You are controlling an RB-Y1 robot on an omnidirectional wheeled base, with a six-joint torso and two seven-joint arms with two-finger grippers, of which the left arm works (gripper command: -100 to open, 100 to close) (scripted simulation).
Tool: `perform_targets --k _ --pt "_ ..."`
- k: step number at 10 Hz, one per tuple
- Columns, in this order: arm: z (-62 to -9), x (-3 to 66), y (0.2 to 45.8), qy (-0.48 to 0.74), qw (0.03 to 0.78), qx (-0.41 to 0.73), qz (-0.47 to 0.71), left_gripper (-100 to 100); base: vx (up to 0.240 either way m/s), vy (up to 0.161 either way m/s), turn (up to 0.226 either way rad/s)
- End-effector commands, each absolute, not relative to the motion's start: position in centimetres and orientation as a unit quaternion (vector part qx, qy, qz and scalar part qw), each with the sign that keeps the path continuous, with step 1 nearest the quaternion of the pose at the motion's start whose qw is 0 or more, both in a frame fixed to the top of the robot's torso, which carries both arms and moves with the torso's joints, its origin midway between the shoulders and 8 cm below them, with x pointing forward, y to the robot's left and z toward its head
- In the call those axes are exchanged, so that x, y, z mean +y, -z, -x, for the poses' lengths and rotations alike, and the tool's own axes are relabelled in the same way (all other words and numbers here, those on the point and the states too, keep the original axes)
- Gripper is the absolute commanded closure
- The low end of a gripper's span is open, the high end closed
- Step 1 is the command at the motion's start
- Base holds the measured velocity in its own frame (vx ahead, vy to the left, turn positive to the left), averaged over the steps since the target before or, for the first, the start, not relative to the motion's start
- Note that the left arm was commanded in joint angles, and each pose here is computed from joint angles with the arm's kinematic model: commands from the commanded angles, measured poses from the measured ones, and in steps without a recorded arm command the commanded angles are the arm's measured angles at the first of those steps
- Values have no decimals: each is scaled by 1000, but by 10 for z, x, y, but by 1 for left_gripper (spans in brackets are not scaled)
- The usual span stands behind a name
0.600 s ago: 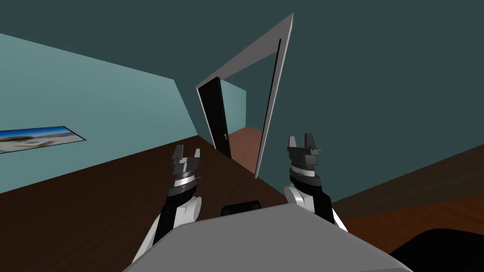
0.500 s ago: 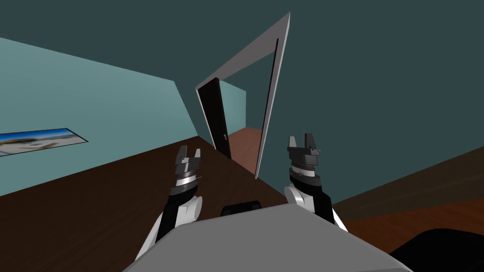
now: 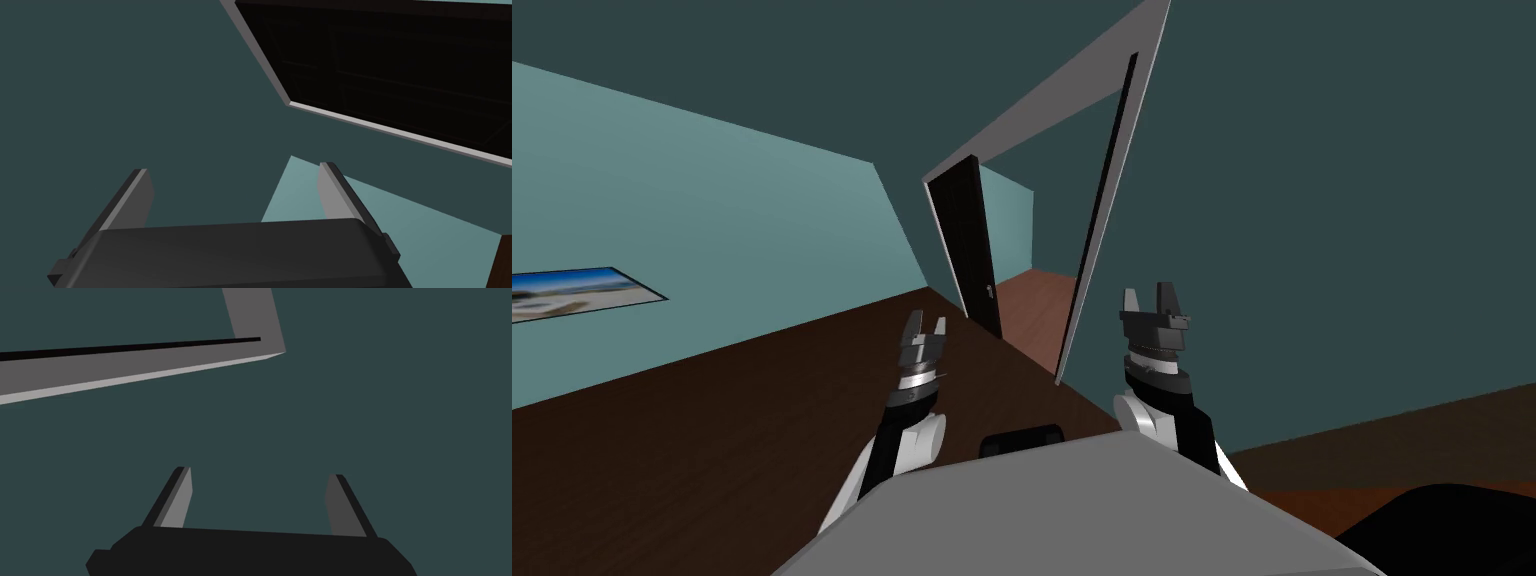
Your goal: Push the door open
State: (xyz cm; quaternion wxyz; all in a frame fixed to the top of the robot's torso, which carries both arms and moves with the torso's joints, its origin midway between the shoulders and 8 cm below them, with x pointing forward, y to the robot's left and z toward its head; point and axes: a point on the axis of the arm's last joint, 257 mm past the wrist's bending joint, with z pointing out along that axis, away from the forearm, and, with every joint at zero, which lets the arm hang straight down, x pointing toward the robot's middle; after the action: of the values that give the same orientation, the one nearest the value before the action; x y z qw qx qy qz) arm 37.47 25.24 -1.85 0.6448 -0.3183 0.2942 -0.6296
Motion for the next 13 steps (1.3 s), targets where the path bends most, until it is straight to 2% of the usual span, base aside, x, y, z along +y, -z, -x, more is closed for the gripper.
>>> perform_targets --k 1,13 --pt "-381 247 29 633 636 304 320 -100 139 38 -27" --pt "-422 200 107 652 574 370 331 -100 131 73 -22"
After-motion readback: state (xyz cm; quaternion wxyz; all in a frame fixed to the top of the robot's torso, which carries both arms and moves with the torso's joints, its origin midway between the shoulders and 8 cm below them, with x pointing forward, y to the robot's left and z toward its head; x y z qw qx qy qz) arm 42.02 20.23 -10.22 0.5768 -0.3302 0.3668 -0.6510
